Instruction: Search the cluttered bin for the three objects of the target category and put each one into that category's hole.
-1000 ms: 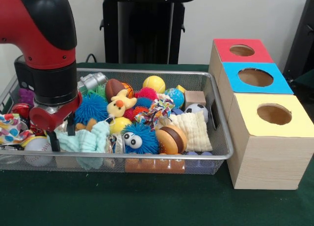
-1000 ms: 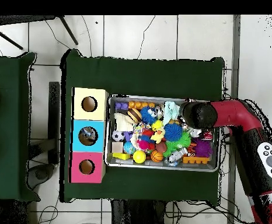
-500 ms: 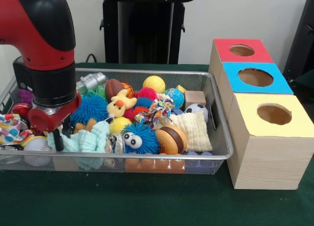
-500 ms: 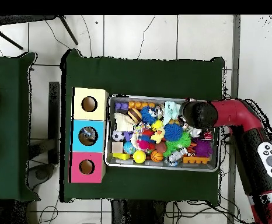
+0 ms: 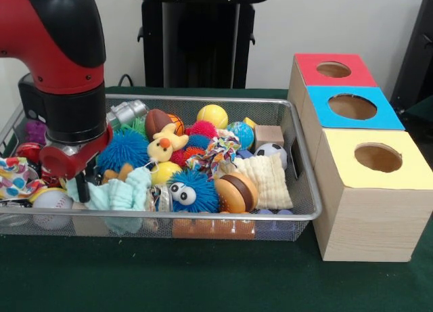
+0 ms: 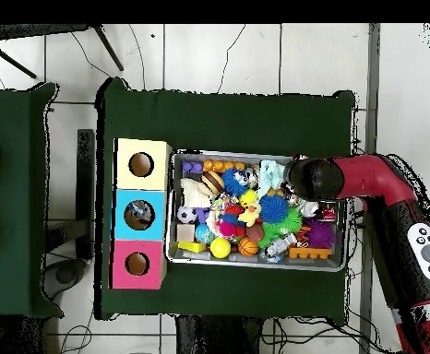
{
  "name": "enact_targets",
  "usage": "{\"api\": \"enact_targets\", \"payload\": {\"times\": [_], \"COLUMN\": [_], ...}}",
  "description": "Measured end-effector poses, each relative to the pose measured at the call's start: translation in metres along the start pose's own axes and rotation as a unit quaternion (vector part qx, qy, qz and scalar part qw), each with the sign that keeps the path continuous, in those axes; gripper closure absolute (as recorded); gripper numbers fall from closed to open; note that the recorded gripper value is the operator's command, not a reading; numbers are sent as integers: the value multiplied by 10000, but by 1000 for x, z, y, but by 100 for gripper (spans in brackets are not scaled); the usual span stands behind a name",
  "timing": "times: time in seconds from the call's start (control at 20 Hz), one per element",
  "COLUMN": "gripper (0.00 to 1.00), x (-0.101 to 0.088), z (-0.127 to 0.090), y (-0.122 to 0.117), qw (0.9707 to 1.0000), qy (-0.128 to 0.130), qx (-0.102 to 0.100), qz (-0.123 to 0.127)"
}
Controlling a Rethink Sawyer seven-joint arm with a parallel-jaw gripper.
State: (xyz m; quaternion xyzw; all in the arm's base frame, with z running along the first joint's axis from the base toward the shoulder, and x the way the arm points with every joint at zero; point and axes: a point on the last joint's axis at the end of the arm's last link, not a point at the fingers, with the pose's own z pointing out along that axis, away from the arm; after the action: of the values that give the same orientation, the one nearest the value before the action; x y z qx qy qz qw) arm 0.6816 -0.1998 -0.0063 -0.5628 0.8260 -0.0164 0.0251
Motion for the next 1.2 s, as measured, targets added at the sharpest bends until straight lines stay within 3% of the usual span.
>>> {"api": "enact_targets", "payload": {"times": [0.15, 0.45, 0.5, 0.65, 0.85, 1.2], "gripper": [100, 100, 100, 100, 100, 100], "x": [-1, -5, -7, -8, -12, -30], "z": [-4, -35, -53, -70, -110, -152], "y": [0, 7, 13, 20, 36, 59], "qw": [10000, 9994, 9987, 9975, 9945, 9924], "qy": [36, 205, 281, 368, 576, 749], "qx": [-39, -256, -420, -591, -873, -928], "qz": [-8, -75, -80, -81, -115, -300]}}
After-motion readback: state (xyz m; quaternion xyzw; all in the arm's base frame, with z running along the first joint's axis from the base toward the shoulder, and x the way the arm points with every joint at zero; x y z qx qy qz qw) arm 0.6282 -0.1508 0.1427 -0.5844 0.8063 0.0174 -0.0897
